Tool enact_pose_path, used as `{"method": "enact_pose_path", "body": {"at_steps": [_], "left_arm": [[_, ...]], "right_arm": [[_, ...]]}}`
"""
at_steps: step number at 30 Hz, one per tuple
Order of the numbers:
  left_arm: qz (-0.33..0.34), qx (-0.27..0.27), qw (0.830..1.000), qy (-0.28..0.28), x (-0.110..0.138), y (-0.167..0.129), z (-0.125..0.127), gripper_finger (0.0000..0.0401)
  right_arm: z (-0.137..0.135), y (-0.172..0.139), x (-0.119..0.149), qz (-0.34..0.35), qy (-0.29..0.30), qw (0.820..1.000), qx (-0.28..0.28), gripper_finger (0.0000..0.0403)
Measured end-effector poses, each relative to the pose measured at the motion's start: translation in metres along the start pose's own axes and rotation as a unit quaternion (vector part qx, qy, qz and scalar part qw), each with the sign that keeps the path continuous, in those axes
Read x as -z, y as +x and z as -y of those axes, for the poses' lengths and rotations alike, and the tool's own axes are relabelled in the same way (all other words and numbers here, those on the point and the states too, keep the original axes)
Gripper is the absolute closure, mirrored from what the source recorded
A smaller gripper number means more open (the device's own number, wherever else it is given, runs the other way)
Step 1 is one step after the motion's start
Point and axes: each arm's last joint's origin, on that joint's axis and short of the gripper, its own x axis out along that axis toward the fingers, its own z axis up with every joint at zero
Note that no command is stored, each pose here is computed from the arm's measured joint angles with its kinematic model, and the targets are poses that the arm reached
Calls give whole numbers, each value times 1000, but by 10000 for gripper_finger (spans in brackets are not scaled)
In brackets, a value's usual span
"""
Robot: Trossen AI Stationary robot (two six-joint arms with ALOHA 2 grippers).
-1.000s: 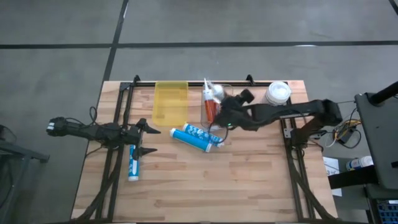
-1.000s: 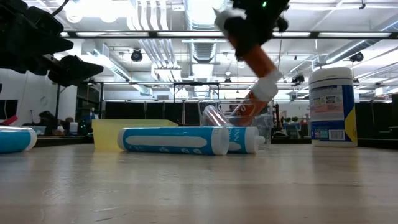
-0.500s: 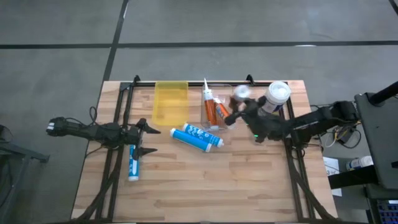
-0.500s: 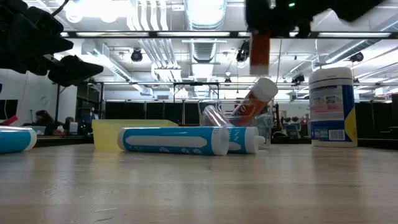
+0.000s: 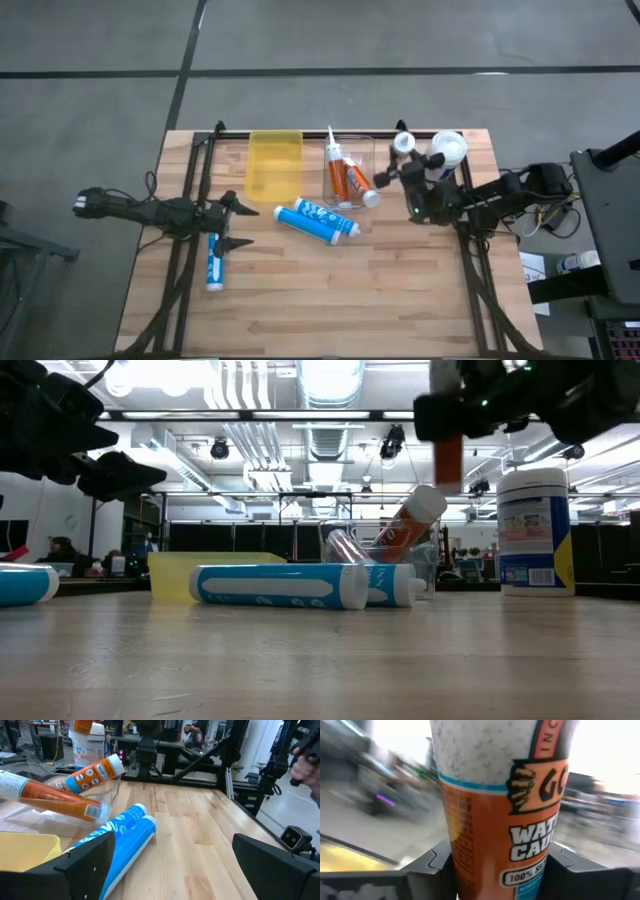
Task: Pick & place silicon tubes, Sealant and Lysol wipes
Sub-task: Put the orange sealant into the transparent bin
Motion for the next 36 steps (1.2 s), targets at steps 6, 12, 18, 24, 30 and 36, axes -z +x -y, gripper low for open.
{"method": "enact_pose_path", "body": {"at_steps": [6, 12, 18, 24, 30, 36], "left_arm": [[-3, 0, 1000, 0, 0, 0, 0, 3], [-2, 0, 1000, 0, 0, 0, 0, 3], [-2, 0, 1000, 0, 0, 0, 0, 3], [-2, -1, 1000, 0, 0, 0, 0, 3], [-2, 0, 1000, 0, 0, 0, 0, 3], [-2, 0, 1000, 0, 0, 0, 0, 3]], "right_arm": [[-6, -3, -7, 24, 37, 999, -31, 232], [-6, 6, -1, 36, 54, 997, -36, 232], [-8, 29, 10, 66, 133, 984, -96, 233], [-9, 55, 37, 16, 149, 980, -131, 233], [-14, 65, 51, 1, 136, 982, -129, 233], [-14, 76, 67, -16, 128, 983, -132, 234]]}}
